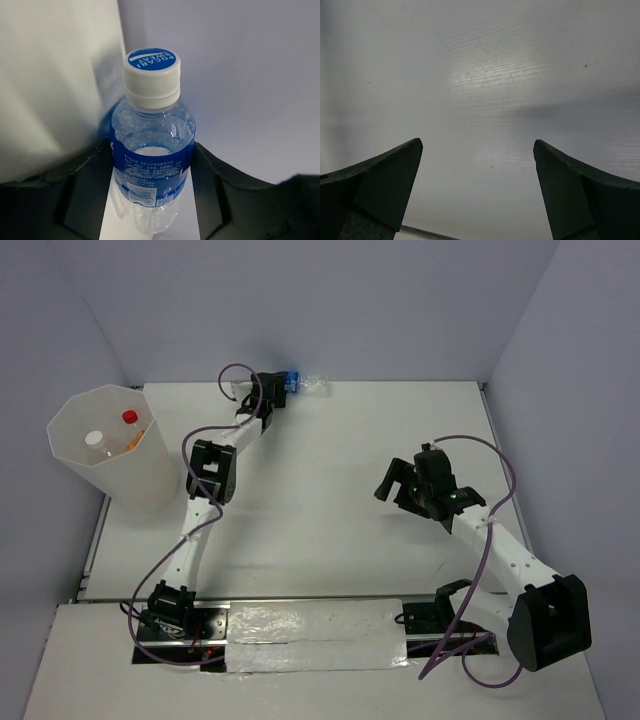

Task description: Put the plastic bottles in the bin

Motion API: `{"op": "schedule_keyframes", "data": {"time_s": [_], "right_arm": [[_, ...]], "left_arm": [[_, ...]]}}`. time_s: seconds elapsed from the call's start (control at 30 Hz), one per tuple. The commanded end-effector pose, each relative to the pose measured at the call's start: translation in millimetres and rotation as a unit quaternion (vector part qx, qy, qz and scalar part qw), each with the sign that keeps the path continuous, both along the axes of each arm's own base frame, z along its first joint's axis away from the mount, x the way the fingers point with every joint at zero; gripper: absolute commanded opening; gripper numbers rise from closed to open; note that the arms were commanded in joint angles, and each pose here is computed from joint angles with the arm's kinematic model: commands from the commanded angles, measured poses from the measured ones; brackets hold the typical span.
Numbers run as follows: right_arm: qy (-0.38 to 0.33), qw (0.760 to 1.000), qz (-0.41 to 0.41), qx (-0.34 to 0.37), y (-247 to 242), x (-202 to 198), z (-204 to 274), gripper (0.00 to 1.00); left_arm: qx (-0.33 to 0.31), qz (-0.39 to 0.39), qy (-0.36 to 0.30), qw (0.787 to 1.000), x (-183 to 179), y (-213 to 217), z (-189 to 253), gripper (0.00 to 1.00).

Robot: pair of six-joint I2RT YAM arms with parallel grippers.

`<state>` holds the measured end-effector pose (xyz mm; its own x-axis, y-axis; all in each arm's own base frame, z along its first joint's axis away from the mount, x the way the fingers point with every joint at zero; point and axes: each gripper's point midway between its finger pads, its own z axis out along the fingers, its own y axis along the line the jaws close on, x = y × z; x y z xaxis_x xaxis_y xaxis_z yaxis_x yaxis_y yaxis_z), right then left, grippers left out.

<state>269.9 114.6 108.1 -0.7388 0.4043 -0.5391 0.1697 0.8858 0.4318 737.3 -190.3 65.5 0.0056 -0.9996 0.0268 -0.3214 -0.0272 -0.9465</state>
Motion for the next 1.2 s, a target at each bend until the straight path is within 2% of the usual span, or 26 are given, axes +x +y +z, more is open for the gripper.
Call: {"op": "schedule_keyframes", "data": {"time_s": [0.0,0.07,0.1,0.13,0.27,0.33,0.37,0.43,0.5,0.53,0.57,0.6,0.63,0.7,0.73,0.8,0.83,0.9,0.93,1.0,1.03,1.17], "right_arm": [[-0.037,0.999,0.001,0.020,7.7,13.4,23.6,1.00],[-0.038,0.999,0.002,0.021,7.6,12.1,22.8,1.00],[-0.041,0.999,0.002,0.020,6.9,11.1,22.2,1.00],[-0.044,0.999,0.002,0.020,6.6,11.0,22.7,1.00],[-0.050,0.999,0.000,0.013,3.4,10.0,24.3,1.00],[-0.063,0.998,0.002,0.016,2.9,9.0,30.6,1.00],[-0.069,0.997,0.002,0.017,2.8,9.0,33.8,0.99],[-0.086,0.996,0.004,0.017,1.6,8.6,42.9,1.00],[-0.100,0.995,0.003,0.016,-0.2,8.4,51.3,1.00],[-0.102,0.995,0.003,0.014,-0.9,8.4,52.9,1.00],[-0.109,0.994,0.004,0.014,-1.2,8.9,56.1,1.00],[-0.116,0.993,0.005,0.015,-1.2,8.1,59.6,1.00],[-0.120,0.993,0.005,0.015,-1.6,8.1,61.5,1.00],[-0.130,0.992,-0.006,0.003,-7.7,9.7,65.5,1.00],[-0.138,0.990,-0.008,0.002,-9.2,10.5,71.1,1.00],[-0.151,0.989,-0.011,0.006,-9.7,11.0,77.7,1.00],[-0.156,0.988,-0.011,0.009,-9.4,11.0,80.8,1.00],[-0.166,0.986,-0.008,0.013,-8.2,10.7,85.9,1.00],[-0.168,0.986,-0.010,0.013,-9.0,10.5,86.1,1.00],[-0.178,0.984,-0.013,0.016,-9.9,10.2,90.6,1.00],[-0.178,0.984,-0.015,0.019,-9.9,9.3,90.0,1.00],[-0.180,0.983,-0.025,0.029,-11.8,3.9,88.7,1.00]], "left_arm": [[0.034,-0.025,-0.015,0.999,-11.7,-3.9,37.2,0.57],[0.043,-0.040,-0.036,0.998,-17.8,-8.4,56.7,0.56],[0.063,-0.053,-0.060,0.995,-24.4,-11.7,87.2,0.55],[0.082,-0.062,-0.051,0.993,-34.5,-18.1,80.0,0.56],[0.175,-0.105,-0.086,0.975,-62.7,-38.1,143.3,0.56],[0.201,-0.135,-0.075,0.967,-79.9,-53.2,150.1,0.57],[0.226,-0.144,-0.093,0.959,-90.4,-54.6,175.9,0.58],[0.250,-0.178,-0.091,0.948,-109.2,-66.4,179.1,0.58],[0.287,-0.207,-0.097,0.930,-132.4,-72.5,202.9,0.58],[0.320,-0.213,-0.117,0.916,-145.5,-70.5,230.8,0.57],[0.339,-0.220,-0.120,0.907,-156.1,-74.0,239.4,0.56],[0.360,-0.224,-0.108,0.899,-167.5,-69.7,244.1,0.55],[0.391,-0.223,-0.129,0.883,-184.1,-62.0,276.2,0.54],[0.423,-0.225,-0.133,0.867,-204.1,-50.5,298.6,0.54],[0.454,-0.223,-0.131,0.853,-225.3,-35.3,320.1,0.54],[0.484,-0.218,-0.136,0.837,-246.7,-18.7,343.0,0.53],[0.510,-0.215,-0.146,0.820,-267.0,-6.1,363.0,0.53],[0.538,-0.202,-0.145,0.805,-284.5,13.3,382.0,0.53],[0.561,-0.193,-0.148,0.791,-299.0,26.4,398.0,0.53],[0.593,-0.180,-0.112,0.777,-316.9,50.5,403.1,0.54],[0.615,-0.174,-0.095,0.763,-332.4,66.8,407.3,0.54],[0.663,-0.102,-0.020,0.742,-365.7,128.1,413.6,0.55]]}}
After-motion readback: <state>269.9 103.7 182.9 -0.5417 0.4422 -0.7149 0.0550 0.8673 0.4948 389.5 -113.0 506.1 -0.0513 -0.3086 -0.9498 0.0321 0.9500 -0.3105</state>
